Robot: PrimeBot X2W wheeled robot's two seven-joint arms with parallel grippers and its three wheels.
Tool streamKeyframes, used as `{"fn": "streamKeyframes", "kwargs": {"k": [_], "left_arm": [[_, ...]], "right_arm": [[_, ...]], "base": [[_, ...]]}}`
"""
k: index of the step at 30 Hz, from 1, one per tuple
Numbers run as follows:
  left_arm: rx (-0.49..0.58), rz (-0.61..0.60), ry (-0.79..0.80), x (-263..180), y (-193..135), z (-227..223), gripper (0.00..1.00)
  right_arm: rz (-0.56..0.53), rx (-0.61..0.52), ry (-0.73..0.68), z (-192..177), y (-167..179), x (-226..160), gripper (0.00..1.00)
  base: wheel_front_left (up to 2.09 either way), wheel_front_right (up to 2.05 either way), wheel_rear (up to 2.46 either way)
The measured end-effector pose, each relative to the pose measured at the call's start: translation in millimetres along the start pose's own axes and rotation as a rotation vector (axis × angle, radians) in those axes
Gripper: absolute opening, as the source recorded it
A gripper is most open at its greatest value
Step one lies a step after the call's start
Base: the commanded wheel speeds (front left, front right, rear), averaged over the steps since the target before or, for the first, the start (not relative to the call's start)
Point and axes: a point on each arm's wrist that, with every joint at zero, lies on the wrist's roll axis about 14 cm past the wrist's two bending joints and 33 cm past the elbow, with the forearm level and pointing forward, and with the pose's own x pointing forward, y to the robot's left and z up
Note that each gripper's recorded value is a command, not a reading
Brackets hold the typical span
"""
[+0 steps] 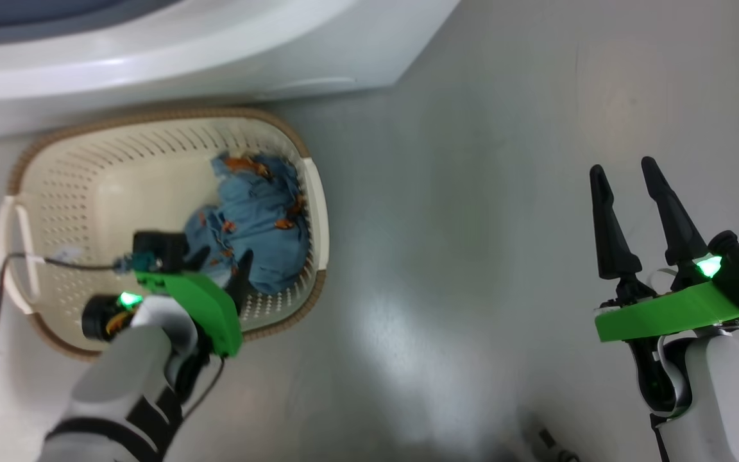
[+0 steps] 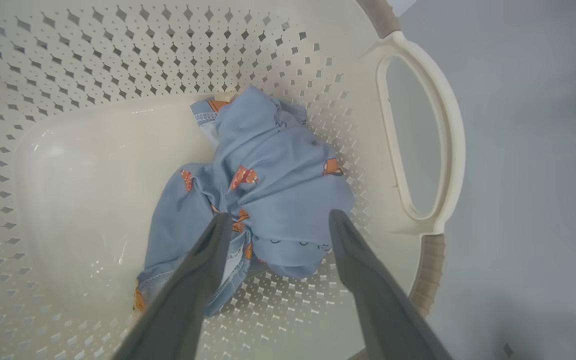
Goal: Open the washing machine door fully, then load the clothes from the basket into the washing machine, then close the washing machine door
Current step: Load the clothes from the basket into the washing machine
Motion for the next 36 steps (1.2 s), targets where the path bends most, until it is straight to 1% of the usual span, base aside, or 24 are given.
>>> {"fn": "streamKeyframes", "kwargs": {"k": [5,10,15,23,24,25,26,27,28,32,36], "left_arm": [[0.006,-0.028,0.038,19,6,-2,1.0],[-0.007,-0.046,0.092,33,12,-13,1.0],[0.001,-0.089,0.128,45,10,-21,1.0],[-0.021,-0.152,0.169,62,0,-31,1.0],[-0.021,-0.152,0.169,62,0,-31,0.95],[-0.021,-0.158,0.173,63,-1,-32,0.55],[-0.025,-0.167,0.176,64,-3,-32,0.36],[-0.028,-0.172,0.178,64,-4,-32,0.15],[-0.031,-0.176,0.178,64,-6,-32,0.0],[-0.066,-0.184,0.151,62,-11,-25,0.0],[-0.09,-0.168,0.103,57,-8,-14,0.0]], "right_arm": [[0.008,-0.005,0.018,-12,0,11,1.0],[0.0,-0.009,0.041,-24,-3,14,1.0],[-0.019,-0.016,0.064,-35,-10,13,1.0],[-0.044,-0.026,0.092,-47,-19,11,1.0],[-0.044,-0.026,0.092,-47,-19,11,1.0],[-0.046,-0.027,0.093,-48,-20,11,1.0],[-0.048,-0.029,0.094,-48,-20,11,1.0],[-0.049,-0.03,0.092,-47,-21,10,1.0],[-0.05,-0.032,0.09,-46,-21,10,1.0],[-0.052,-0.033,0.077,-41,-21,10,1.0],[-0.047,-0.03,0.059,-34,-19,12,1.0]], "base": [[0.0,0.0,0.0],[0.0,0.0,0.0],[0.0,0.0,0.0],[0.0,0.0,0.0],[0.0,0.0,0.0],[0.0,0.0,0.0],[0.0,0.0,0.0],[0.0,0.0,0.0],[0.0,0.0,0.0],[0.0,0.0,0.0],[0.0,0.0,0.0]]}}
